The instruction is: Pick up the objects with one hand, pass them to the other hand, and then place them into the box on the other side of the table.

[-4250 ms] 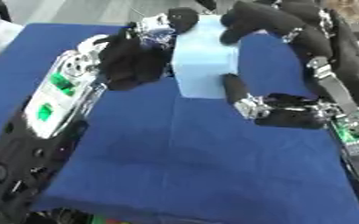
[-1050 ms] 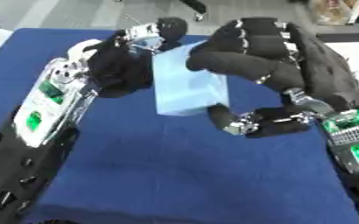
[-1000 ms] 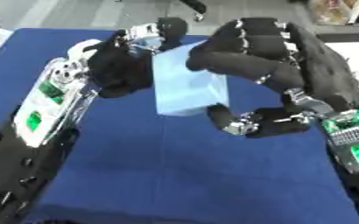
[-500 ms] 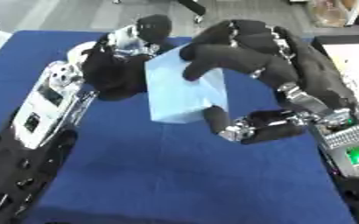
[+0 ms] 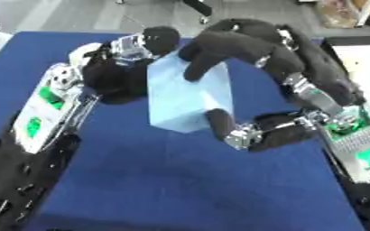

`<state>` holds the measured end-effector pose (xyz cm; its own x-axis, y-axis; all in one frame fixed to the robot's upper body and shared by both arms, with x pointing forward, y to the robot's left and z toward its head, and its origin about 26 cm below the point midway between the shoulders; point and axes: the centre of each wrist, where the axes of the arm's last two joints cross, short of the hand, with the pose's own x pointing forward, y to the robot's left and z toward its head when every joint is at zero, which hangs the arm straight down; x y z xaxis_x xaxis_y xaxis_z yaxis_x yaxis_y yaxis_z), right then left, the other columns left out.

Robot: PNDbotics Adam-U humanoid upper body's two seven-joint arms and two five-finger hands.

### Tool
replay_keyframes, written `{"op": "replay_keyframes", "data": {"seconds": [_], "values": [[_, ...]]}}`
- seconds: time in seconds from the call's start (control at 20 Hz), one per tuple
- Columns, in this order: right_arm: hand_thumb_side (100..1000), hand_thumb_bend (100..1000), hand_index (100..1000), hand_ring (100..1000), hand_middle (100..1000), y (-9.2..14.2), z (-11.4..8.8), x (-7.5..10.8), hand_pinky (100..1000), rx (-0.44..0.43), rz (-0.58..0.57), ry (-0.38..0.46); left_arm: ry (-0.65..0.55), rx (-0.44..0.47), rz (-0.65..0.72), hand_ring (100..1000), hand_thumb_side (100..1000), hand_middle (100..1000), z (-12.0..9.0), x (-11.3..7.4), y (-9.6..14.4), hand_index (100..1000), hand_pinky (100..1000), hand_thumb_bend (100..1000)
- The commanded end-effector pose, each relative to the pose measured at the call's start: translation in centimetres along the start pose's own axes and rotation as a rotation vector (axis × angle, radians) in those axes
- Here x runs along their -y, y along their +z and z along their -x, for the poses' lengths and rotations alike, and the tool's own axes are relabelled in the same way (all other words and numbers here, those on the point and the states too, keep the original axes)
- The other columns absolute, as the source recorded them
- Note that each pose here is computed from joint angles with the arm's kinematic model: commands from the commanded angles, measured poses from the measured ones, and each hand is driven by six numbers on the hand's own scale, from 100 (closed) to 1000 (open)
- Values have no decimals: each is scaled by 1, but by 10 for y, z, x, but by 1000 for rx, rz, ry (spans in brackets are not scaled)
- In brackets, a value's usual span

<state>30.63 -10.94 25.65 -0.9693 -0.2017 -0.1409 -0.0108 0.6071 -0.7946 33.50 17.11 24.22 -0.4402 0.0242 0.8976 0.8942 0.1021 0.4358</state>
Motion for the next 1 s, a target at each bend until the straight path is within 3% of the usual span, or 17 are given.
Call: {"op": "replay_keyframes", "data": {"seconds": [0.05,0.5,1.0], "values": [[100,100,990,698,615,14,7,7,722,-86,-42,16,-45,100,87,546,1000,462,-23,6,-8,744,819,322],[100,100,993,694,633,13,5,10,705,-89,-40,50,-44,119,94,538,992,454,-23,7,-8,741,820,290],[100,100,997,691,661,12,6,9,682,-66,-40,119,-26,139,96,476,928,379,-23,5,-7,693,805,174]]}}
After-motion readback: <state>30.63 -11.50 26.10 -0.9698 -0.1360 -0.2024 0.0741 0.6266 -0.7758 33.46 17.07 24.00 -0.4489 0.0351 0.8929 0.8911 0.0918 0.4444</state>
